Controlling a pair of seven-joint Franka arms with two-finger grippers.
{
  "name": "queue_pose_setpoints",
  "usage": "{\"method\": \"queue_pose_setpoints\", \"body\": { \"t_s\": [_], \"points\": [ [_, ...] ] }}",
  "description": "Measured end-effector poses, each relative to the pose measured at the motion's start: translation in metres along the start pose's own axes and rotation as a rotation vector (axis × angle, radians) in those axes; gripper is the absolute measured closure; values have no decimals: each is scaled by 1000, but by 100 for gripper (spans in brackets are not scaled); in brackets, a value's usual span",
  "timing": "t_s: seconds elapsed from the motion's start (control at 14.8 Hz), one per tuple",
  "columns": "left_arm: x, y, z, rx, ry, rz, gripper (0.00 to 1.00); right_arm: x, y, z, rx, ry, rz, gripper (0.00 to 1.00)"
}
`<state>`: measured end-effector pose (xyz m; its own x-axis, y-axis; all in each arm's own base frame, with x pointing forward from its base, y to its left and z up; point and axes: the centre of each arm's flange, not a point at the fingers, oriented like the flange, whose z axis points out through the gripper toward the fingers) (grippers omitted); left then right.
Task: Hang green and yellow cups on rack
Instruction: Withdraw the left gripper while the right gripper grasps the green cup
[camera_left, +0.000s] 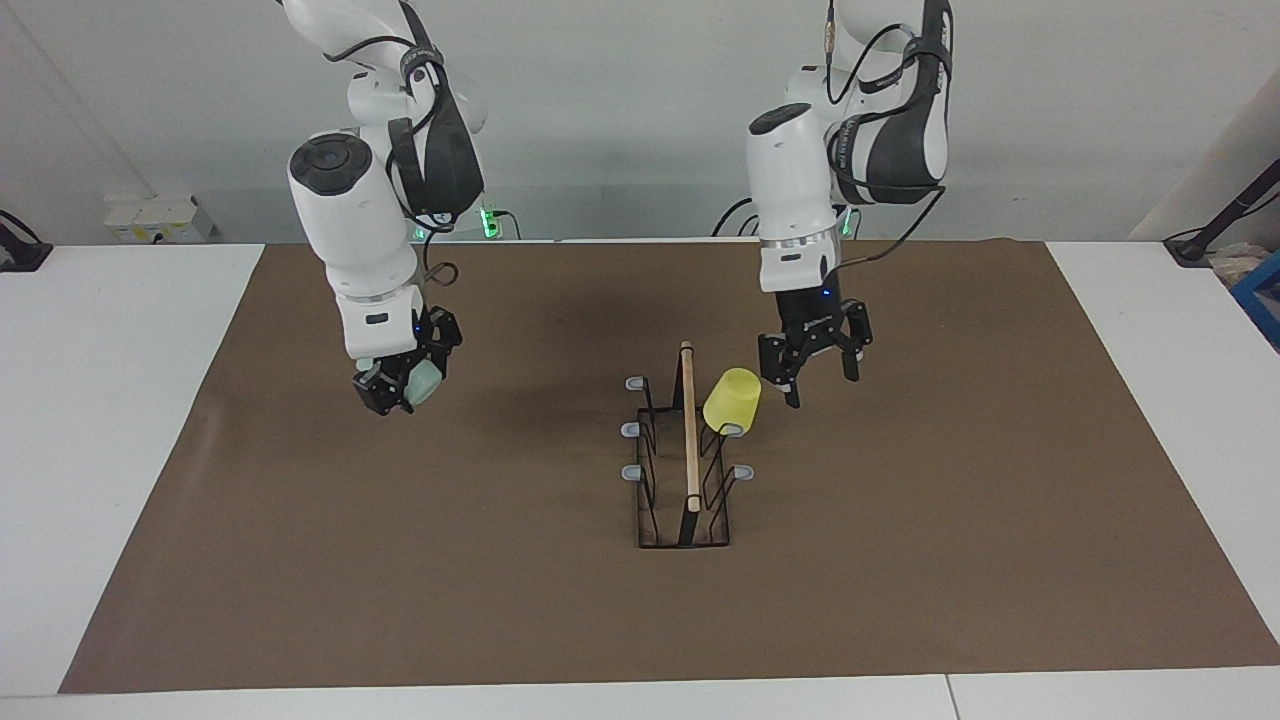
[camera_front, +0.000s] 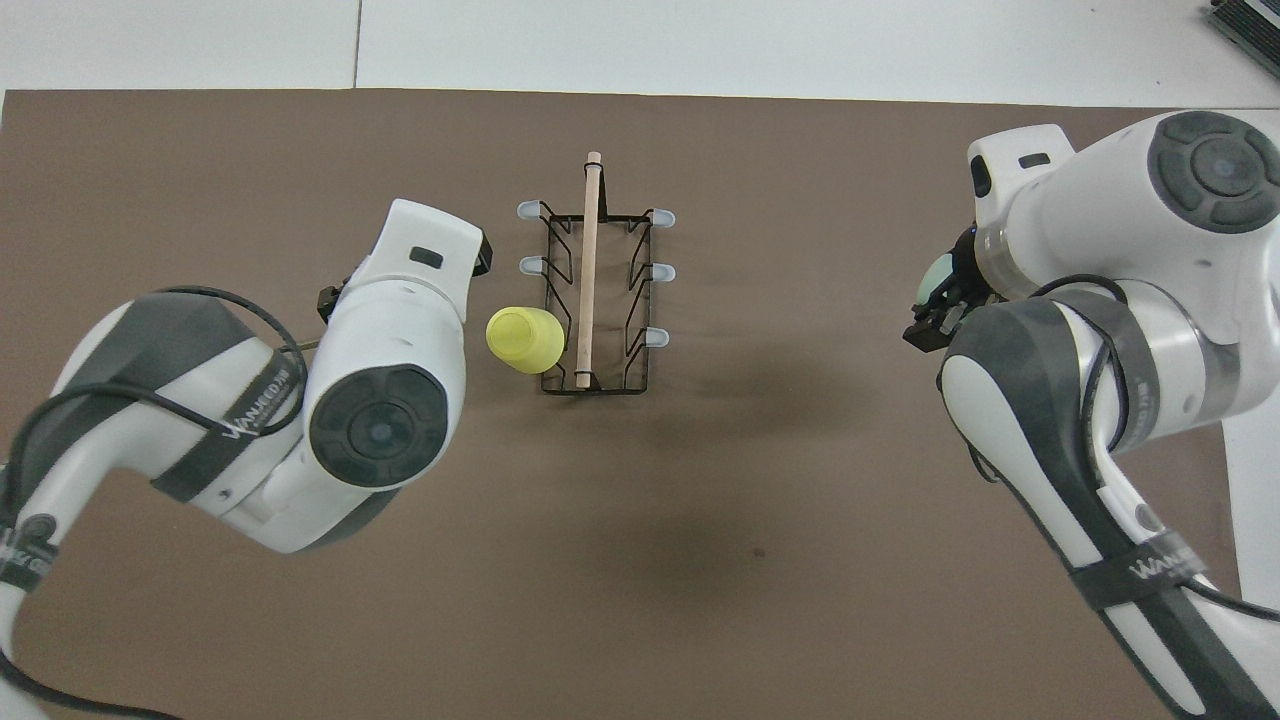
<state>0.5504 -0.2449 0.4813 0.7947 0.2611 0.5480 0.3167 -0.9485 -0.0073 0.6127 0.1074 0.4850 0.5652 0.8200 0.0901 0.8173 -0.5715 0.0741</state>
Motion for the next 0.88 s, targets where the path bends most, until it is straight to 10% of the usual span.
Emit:
{"method": "queue_pose_setpoints", "body": {
  "t_s": [0.41,0.88],
  "points": [
    [64,-84,26,-61,-131,139,0,10,2,-29,82,272,14,35],
    [112,-182,34,-137,-304,356,0,-53,41,-68,246,626,-6,35]
  ]
}}
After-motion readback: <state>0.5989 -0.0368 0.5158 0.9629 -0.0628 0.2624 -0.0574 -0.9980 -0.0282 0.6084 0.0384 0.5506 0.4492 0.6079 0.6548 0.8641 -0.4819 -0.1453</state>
